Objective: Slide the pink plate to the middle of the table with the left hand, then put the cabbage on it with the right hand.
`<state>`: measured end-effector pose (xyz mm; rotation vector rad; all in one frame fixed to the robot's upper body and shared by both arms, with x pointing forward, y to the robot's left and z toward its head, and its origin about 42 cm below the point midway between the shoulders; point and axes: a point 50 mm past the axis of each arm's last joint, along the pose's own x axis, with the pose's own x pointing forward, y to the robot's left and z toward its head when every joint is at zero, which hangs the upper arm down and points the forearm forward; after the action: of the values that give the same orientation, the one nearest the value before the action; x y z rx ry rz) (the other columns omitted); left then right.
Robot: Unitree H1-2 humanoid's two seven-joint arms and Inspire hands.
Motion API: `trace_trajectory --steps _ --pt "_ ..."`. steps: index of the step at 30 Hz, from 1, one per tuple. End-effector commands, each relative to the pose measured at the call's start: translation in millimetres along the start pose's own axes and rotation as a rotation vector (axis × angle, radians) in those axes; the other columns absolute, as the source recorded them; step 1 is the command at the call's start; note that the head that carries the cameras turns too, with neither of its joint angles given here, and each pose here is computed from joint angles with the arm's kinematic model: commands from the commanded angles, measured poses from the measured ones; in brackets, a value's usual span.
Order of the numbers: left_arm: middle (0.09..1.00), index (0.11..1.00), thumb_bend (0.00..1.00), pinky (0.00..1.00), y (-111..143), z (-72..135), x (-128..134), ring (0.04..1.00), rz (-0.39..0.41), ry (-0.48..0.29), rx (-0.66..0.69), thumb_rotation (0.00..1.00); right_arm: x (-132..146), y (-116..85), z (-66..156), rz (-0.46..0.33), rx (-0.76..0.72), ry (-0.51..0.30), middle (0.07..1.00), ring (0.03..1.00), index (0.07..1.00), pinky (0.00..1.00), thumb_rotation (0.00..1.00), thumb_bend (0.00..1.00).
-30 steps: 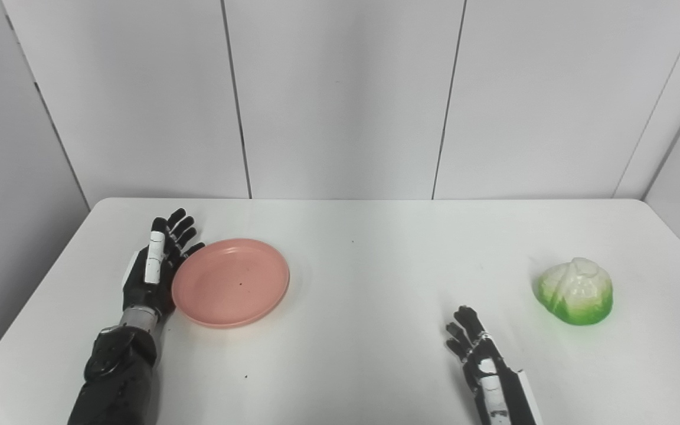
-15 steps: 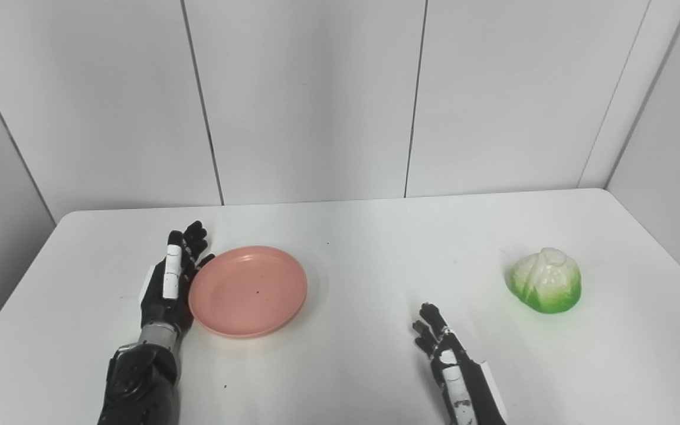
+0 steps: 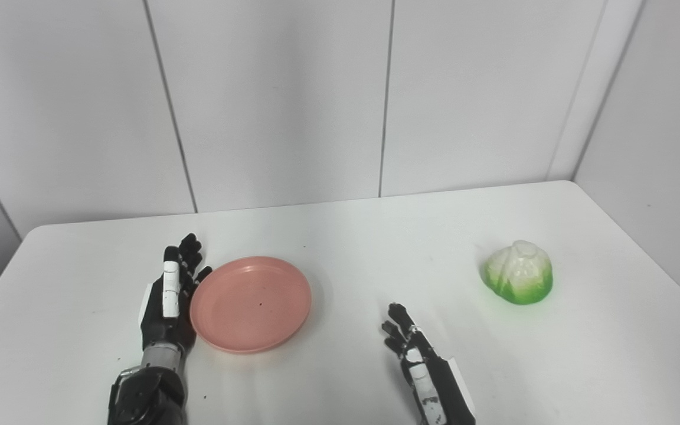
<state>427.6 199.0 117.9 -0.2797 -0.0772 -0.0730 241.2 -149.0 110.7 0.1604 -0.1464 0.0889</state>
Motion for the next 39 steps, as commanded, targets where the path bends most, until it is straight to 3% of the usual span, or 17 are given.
trace_trajectory --steps 1,16,24,27,31,34,39 --pt "0.932 0.842 0.96 0.91 -11 -3 -2 0.97 0.01 -0.016 -0.015 0.87 -7 14 0 -0.018 0.034 0.009 0.956 0.927 0.914 0.94 0.92 0.89" --pt "0.946 0.839 0.97 0.93 -43 -1 0 0.971 -0.013 -0.02 -0.034 0.88 -2 27 4 -0.012 0.028 0.012 0.966 0.94 0.932 0.95 0.94 0.87" --pt "0.954 0.848 0.94 0.92 -43 -4 -1 0.972 -0.002 -0.01 -0.034 0.9 -2 20 9 -0.013 -0.046 -0.043 0.997 0.965 0.972 0.94 0.97 0.8" --pt "0.958 0.848 0.94 0.93 -40 -5 -1 0.976 0.001 -0.011 -0.038 0.9 0 15 16 -0.024 -0.07 -0.063 1.0 0.981 0.984 0.94 0.96 0.81" --pt "0.956 0.848 0.94 0.93 -35 -5 1 0.97 0.006 -0.011 -0.04 0.89 5 8 39 -0.043 -0.06 -0.088 1.0 0.998 0.997 0.97 0.93 0.84" --pt "0.946 0.839 0.94 0.92 -34 -6 4 0.966 0.007 -0.003 -0.042 0.88 13 -2 67 -0.009 -0.137 -0.092 1.0 1.0 1.0 0.98 0.92 0.86" --pt "0.942 0.844 0.95 0.91 -36 -9 6 0.966 -0.017 -0.001 -0.021 0.89 25 -28 111 -0.022 -0.243 -0.104 1.0 1.0 1.0 0.91 0.9 0.91"
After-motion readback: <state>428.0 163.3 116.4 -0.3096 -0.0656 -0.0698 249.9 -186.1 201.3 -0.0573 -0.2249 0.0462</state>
